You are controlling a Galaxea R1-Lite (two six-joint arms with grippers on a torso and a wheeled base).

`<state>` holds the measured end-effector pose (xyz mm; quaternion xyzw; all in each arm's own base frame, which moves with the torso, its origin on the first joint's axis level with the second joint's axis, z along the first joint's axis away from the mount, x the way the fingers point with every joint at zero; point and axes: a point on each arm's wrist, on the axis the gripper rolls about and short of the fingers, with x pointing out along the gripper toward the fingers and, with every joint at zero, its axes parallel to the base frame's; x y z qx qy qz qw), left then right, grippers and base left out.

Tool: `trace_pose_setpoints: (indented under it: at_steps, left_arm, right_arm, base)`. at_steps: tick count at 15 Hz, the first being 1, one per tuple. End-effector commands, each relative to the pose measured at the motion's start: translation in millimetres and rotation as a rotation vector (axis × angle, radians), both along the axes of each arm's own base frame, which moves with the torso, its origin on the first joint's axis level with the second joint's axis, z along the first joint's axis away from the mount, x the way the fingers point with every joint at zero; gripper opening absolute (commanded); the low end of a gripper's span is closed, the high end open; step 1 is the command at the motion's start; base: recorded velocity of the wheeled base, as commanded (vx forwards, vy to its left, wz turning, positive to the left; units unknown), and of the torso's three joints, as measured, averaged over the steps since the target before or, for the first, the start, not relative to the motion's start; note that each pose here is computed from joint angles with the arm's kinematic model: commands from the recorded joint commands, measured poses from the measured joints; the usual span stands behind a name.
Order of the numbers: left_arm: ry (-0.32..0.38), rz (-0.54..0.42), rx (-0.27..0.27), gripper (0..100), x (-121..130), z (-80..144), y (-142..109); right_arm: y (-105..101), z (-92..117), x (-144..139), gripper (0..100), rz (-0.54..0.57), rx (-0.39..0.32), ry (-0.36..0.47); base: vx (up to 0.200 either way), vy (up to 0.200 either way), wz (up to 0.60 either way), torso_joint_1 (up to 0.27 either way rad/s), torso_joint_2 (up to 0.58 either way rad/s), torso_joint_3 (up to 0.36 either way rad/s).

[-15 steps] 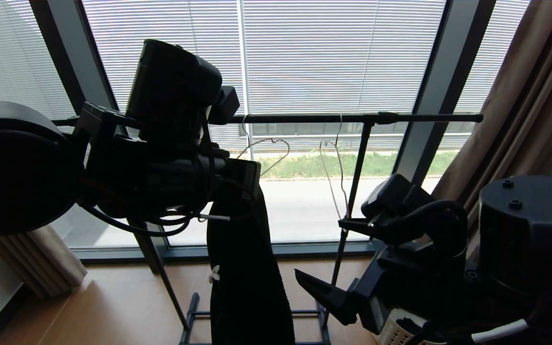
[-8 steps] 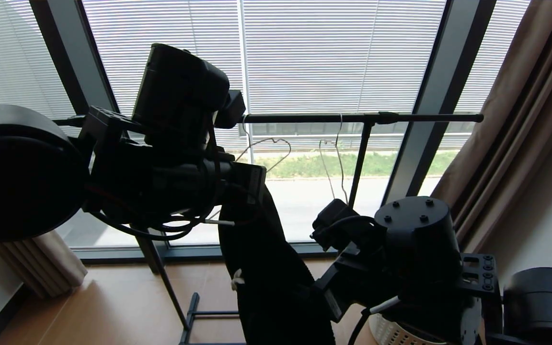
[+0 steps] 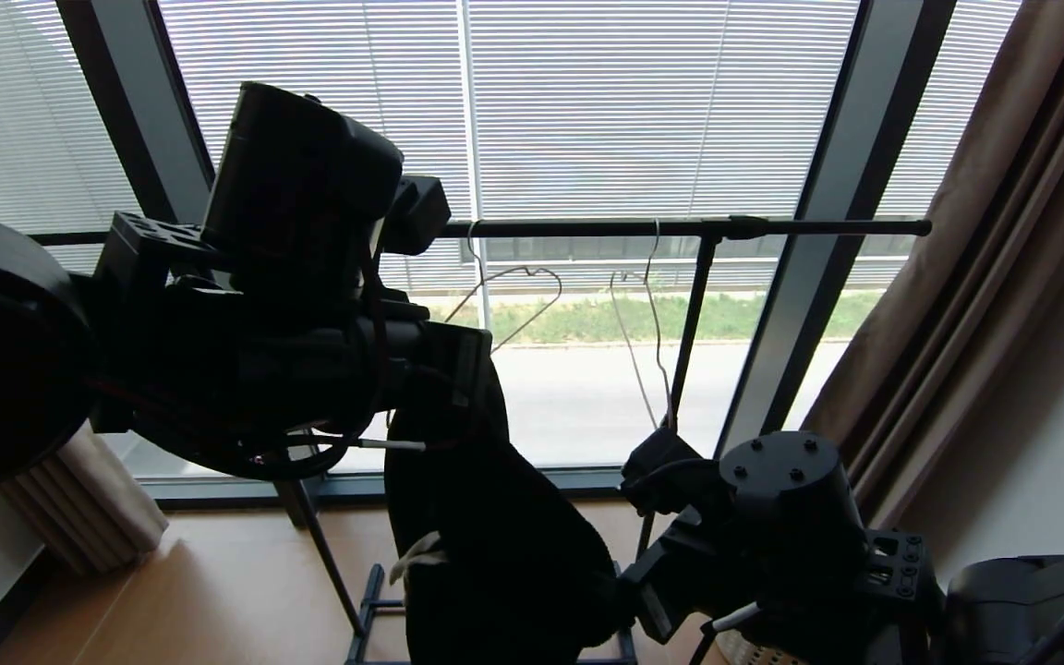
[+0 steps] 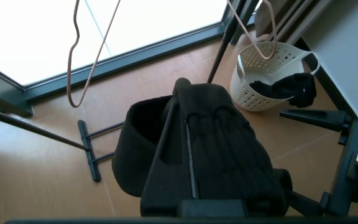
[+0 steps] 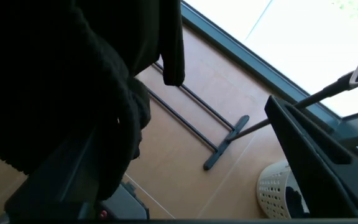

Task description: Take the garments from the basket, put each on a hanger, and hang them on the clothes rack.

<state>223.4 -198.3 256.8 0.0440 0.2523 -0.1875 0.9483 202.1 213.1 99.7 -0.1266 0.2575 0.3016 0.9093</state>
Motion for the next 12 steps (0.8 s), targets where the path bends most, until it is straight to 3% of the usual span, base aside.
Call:
trace_pose_setpoints:
  at_steps: [1, 2, 3, 7, 10, 11, 12]
  left_arm:
    - [-0.009, 0.000, -0.009, 0, -4.9, 3.8, 4.5]
    - [-0.008, 0.000, -0.008, 0, -5.3, 3.4, 4.9]
    - [-0.003, 0.000, -0.003, 0, -5.5, 1.7, 5.1]
    - [0.040, -0.008, 0.039, 0, -7.6, -14.4, 6.9]
    - [0.088, -0.004, 0.081, 0, -9.5, -32.6, 9.2]
    - [0.097, -0.005, 0.088, 100, -10.2, -36.5, 9.9]
    - [0.097, -0.005, 0.089, 100, -10.3, -41.1, 10.5]
  right_arm:
    - [-6.1, -2.2, -1.3, 100, -0.016, 0.004, 0.004]
    - [-7.4, -2.9, -1.9, 100, -0.018, 0.008, 0.001]
    - [-8.4, -2.7, -1.0, 0, -0.024, 0.011, -0.002]
    - [-18.1, 11.1, 9.1, 0, -0.104, 0.102, -0.008]
    - [-38.2, 26.5, 23.3, 0, -0.212, 0.185, -0.026]
    - [-43.1, 30.6, 26.9, 0, -0.239, 0.208, -0.030]
    - [-48.3, 37.9, 35.5, 0, -0.274, 0.231, -0.052]
  base:
    - [0.000, 0.000, 0.00, 0.000, 0.00, 0.000]
    - [0.000, 0.000, 0.00, 0.000, 0.00, 0.000]
    - [0.000, 0.000, 0.00, 0.000, 0.00, 0.000]
    - [0.000, 0.000, 0.00, 0.000, 0.00, 0.000]
    - [0.000, 0.000, 0.00, 0.000, 0.00, 0.000]
    - [0.000, 0.000, 0.00, 0.000, 0.00, 0.000]
    - [0.000, 0.000, 0.00, 0.000, 0.00, 0.000]
